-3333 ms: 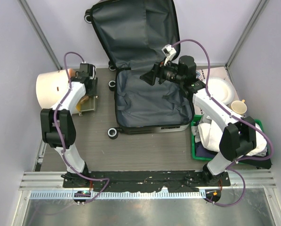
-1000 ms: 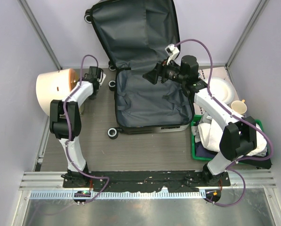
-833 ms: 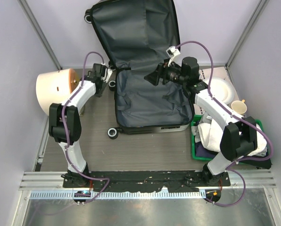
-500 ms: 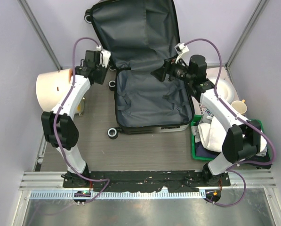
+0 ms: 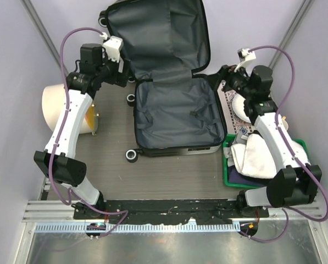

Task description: Open, take out, and arrange the luggage

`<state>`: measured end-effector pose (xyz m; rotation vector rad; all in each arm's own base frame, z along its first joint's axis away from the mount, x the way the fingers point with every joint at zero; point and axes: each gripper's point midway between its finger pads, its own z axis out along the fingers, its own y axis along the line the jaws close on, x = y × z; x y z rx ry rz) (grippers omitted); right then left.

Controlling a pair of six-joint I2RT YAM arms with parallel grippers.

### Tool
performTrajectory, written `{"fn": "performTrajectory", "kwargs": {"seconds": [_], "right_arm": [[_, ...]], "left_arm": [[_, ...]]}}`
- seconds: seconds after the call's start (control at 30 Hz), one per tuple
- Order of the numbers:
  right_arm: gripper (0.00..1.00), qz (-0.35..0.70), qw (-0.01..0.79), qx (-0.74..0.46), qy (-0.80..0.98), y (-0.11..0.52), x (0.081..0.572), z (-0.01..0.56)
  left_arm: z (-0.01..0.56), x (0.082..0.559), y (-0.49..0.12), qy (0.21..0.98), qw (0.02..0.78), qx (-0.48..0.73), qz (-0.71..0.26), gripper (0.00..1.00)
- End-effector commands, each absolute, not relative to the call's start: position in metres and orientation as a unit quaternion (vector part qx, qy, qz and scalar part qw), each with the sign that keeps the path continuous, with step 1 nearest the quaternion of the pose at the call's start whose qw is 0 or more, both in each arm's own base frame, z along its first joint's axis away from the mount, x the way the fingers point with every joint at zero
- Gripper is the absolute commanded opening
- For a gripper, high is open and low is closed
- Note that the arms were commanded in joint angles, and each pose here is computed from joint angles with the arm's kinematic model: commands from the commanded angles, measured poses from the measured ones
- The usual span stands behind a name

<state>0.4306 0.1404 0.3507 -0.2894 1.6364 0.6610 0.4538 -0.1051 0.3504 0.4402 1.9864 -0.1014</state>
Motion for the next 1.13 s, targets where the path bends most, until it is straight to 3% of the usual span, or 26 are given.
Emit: {"fn": "performTrajectory", "kwargs": {"seconds": [0.0, 0.2, 0.43, 0.7, 1.0, 1.1], "right_arm": [[0.82, 0.236, 0.659, -0.106, 0.706, 0.108, 0.415, 0.368], [0.96, 0.174, 0.631, -0.037, 0.755, 0.058, 0.401, 0.329], [0.96, 0.111, 0.571, 0.032, 0.813, 0.020, 0.376, 0.281], [0.96, 0.083, 0.520, 0.051, 0.848, 0.005, 0.343, 0.226], [0.96, 0.106, 0.551, 0.037, 0.827, 0.015, 0.329, 0.244], [0.96, 0.111, 0.565, 0.035, 0.817, 0.018, 0.326, 0.258]], "left_arm": [[0.362, 0.425, -0.127, 0.830, 0.510, 0.192, -0.122, 0.96], [0.337, 0.407, -0.139, 0.843, 0.471, 0.201, -0.165, 1.00], [0.283, 0.398, -0.145, 0.870, 0.420, 0.167, -0.195, 1.00], [0.258, 0.399, -0.127, 0.878, 0.436, 0.130, -0.151, 1.00], [0.240, 0.386, -0.100, 0.888, 0.441, 0.095, -0.094, 1.00], [0.257, 0.385, -0.095, 0.877, 0.464, 0.092, -0.085, 0.99]]}}
